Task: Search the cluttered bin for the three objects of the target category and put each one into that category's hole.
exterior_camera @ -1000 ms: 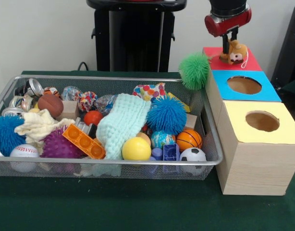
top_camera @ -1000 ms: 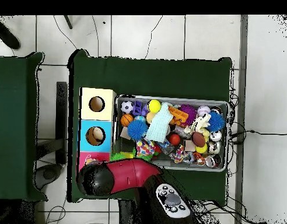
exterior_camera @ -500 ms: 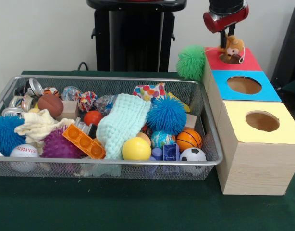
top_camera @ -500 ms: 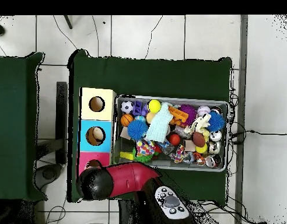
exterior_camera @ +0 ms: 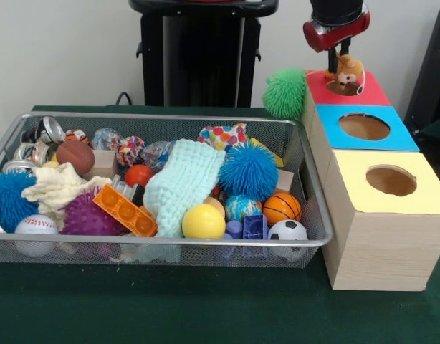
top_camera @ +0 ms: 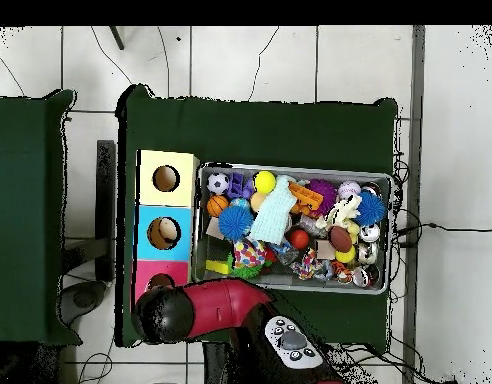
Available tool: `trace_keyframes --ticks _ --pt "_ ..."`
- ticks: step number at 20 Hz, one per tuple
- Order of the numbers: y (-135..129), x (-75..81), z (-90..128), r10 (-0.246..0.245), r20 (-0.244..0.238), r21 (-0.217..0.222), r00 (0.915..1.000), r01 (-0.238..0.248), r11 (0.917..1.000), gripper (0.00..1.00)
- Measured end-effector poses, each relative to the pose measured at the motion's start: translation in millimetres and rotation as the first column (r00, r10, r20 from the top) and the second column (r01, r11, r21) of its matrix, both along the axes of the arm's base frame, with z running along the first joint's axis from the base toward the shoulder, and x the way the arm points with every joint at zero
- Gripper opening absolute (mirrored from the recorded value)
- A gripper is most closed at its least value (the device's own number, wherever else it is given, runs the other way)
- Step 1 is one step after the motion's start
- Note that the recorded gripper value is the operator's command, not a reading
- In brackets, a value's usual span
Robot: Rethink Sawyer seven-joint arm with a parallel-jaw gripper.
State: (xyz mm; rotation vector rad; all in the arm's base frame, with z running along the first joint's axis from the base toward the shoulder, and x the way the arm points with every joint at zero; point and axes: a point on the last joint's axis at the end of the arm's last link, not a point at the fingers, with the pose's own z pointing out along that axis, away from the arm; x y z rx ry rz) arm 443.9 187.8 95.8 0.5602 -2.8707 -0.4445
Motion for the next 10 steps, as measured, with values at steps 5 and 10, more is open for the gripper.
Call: trace_keyframes --ticks 5,10 --pt "0 -0.2 1 0.002 -0.002 0.0 1.0 -0.002 1.0 0.0" --pt "1 3.0 15 0.017 -0.034 0.008 0.9993 -0.017 0.9998 0.0"
